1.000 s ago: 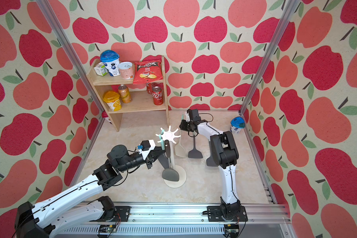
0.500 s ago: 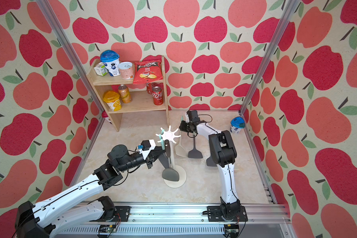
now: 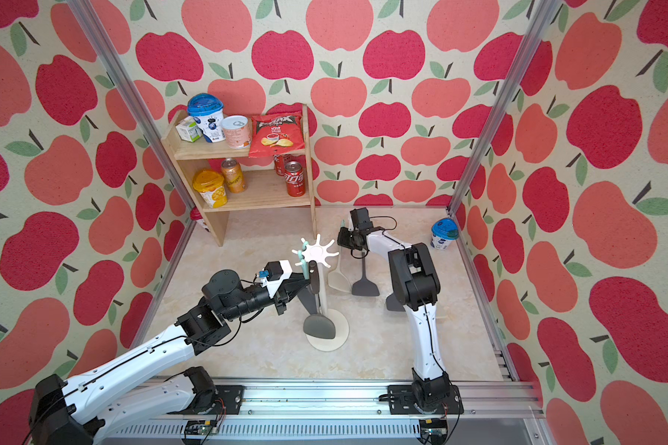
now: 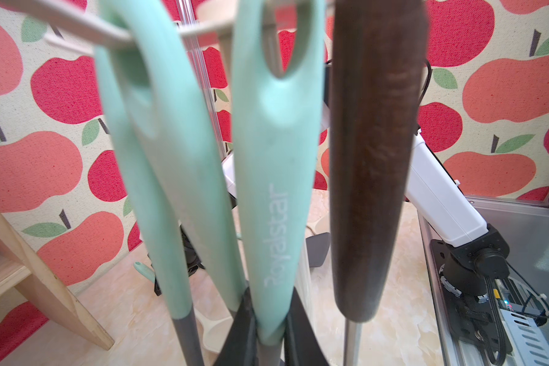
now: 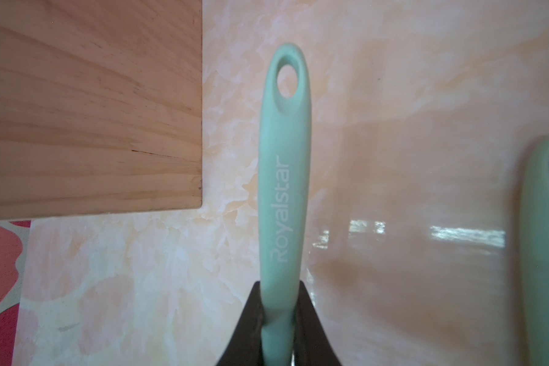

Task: Take the spatula off the kitchen utensil rack
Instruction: Place the spatula at the center of the board.

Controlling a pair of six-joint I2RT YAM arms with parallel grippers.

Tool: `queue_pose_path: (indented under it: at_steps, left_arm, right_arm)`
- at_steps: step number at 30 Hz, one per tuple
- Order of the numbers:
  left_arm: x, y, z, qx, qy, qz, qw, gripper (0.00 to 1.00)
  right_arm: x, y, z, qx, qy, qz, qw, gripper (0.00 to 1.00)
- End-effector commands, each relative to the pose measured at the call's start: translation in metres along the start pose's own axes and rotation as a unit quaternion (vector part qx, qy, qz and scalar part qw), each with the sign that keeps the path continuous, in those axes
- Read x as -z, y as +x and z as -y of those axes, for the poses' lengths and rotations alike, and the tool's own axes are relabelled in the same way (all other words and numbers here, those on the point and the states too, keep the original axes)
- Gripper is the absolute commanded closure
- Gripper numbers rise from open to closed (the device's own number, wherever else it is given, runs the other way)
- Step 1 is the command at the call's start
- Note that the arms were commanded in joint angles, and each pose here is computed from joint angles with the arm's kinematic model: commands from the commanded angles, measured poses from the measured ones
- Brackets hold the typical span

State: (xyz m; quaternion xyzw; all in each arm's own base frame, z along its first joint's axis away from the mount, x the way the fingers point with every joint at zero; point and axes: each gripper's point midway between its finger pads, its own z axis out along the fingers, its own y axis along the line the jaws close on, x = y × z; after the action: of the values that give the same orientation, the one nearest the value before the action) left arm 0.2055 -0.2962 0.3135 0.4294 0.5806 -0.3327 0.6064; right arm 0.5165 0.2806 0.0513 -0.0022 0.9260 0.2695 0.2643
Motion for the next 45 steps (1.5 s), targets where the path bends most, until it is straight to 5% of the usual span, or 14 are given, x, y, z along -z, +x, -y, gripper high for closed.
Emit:
queue_pose_path:
  at_steps: [1,31,45]
  left_arm:
    - [0.001,0.052,-0.002,0.027,-0.01,-0.089,0.996,1.0]
    - [0.005,0.055,0.0,0.032,-0.013,-0.088,0.996,1.0]
    - [0.005,0.052,-0.001,0.031,-0.013,-0.082,0.996,1.0]
  right_arm:
    - [-0.007,0.003,0.018,0.001,0.031,-0.004,1.0,0.91]
    - [-0.015,0.013,0.016,0.008,0.039,-0.005,0.999,0.73]
    - [0.086,-0.02,-0.038,0.094,-0.022,0.092,0.991,0.57]
